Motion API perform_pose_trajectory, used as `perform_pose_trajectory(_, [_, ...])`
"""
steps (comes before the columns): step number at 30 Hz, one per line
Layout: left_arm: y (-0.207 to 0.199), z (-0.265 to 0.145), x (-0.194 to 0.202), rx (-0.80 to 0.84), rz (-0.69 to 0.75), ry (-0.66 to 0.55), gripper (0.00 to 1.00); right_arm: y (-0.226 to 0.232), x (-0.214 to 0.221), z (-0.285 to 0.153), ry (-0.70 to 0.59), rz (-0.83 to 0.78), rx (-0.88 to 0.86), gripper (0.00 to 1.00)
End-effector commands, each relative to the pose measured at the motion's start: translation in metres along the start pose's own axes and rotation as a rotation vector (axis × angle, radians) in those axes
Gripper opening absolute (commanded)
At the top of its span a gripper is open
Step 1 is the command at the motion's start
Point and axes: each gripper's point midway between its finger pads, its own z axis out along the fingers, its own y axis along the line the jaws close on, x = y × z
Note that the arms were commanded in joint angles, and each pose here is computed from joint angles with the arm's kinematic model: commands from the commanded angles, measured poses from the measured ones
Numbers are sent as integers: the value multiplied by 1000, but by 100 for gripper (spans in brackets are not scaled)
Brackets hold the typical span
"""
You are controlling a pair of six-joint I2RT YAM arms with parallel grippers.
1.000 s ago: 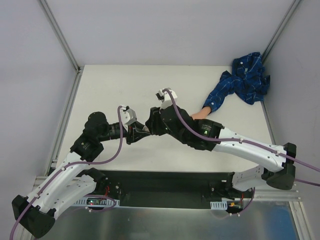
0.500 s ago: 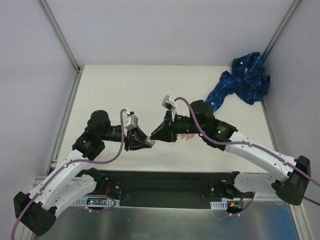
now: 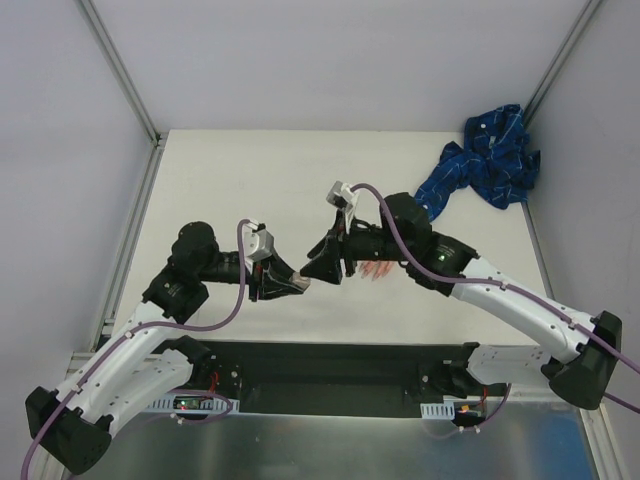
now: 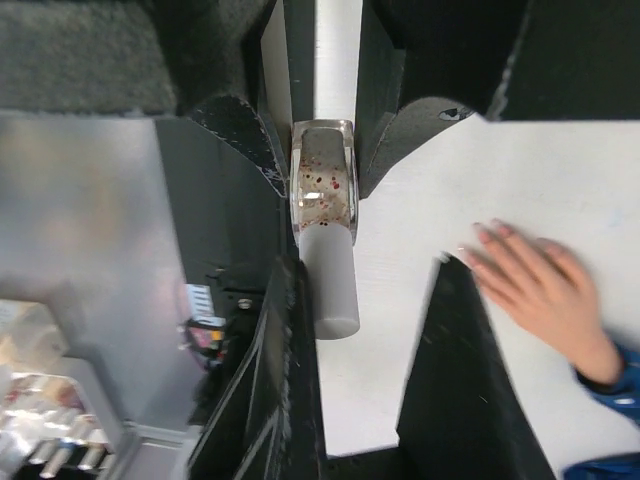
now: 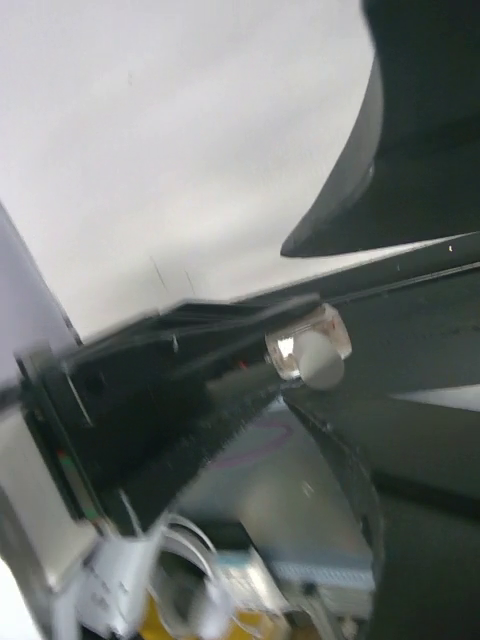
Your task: Paint the nails
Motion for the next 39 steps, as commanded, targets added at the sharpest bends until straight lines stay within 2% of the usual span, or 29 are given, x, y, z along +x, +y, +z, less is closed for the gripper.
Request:
perform_pose_trajectory(1, [30,-6,-27,-207,166,-51,0,-26,-43,-27,-143,131,372,62])
perform_pose_trajectory(2, [37,-8,-27,-250,163,-47,0,-26,-49,-31,-181,184,415,66])
perform_pose_trajectory(3, [46,-11,-28,-304,166,-49,0,-38,-48,-37,-210,215,529,68])
perform_pose_trajectory(5, [52,-14,-29,-345,165,-53,0,-48,-55,-46,-262,302,659,68])
perform_pose_trajectory(8, [61,-20,-32,-416,168,-63,0,-48,-61,-45,-283,327,775,68])
perform_pose_trajectory(11, [70,-26,-34,-484,171,-69,0,-45,-59,-28,-273,319,826,67])
perform_pose_trajectory(15, [68,-27,-36,-487,180,-79,0,-42,-67,-8,-277,333,844,62])
perform_pose_trajectory(18, [69,-29,-38,-500,187,-83,0,-45,-64,7,-261,351,847,50])
perform_pose_trajectory(21, [67,-30,-39,-499,192,-87,0,-49,-58,16,-243,356,855,48])
perform_pose_trajectory(24, [66,-28,-38,-487,190,-84,0,-51,-55,22,-238,347,855,41])
perform_pose_trajectory(26, [63,-27,-38,-465,189,-83,0,-54,-54,20,-238,338,862,28])
perform_pose_trajectory(27, [61,-25,-38,-452,190,-83,0,-55,-53,19,-236,334,858,13])
perform_pose_trajectory(28, [58,-24,-37,-433,190,-81,0,-55,-48,19,-233,326,846,4])
perform_pose_trajectory(30, [45,-17,-36,-346,197,-78,0,-58,-43,17,-205,300,807,0])
perform_pose_trajectory(31, [38,-15,-37,-305,206,-80,0,-51,-55,14,-236,279,746,0])
perform_pose_trajectory(32, [29,-13,-38,-253,219,-84,0,-53,-38,18,-145,210,663,0])
perform_pose_trajectory(33, [11,-9,-36,-149,228,-81,0,-49,-37,19,-124,165,588,0])
perform_pose_trajectory(34, [-3,-7,-35,-67,238,-80,0,-36,-55,16,-176,106,478,0])
perform_pose_trajectory(35, [-16,-7,-36,5,250,-84,0,-22,-29,22,-75,61,239,0])
perform_pose_trajectory(36, [-27,-6,-34,78,241,-79,0,2,-27,19,-64,-28,29,0])
perform_pose_trajectory(37, [-50,-8,-30,221,230,-64,0,38,-41,14,-126,-114,-242,0])
perform_pose_trajectory(38, [-57,-9,-29,272,195,-53,0,63,-27,-3,-60,-101,-473,0])
perform_pose_trajectory(39, [-58,-9,-26,303,161,-41,0,65,-33,-6,-44,-51,-502,0])
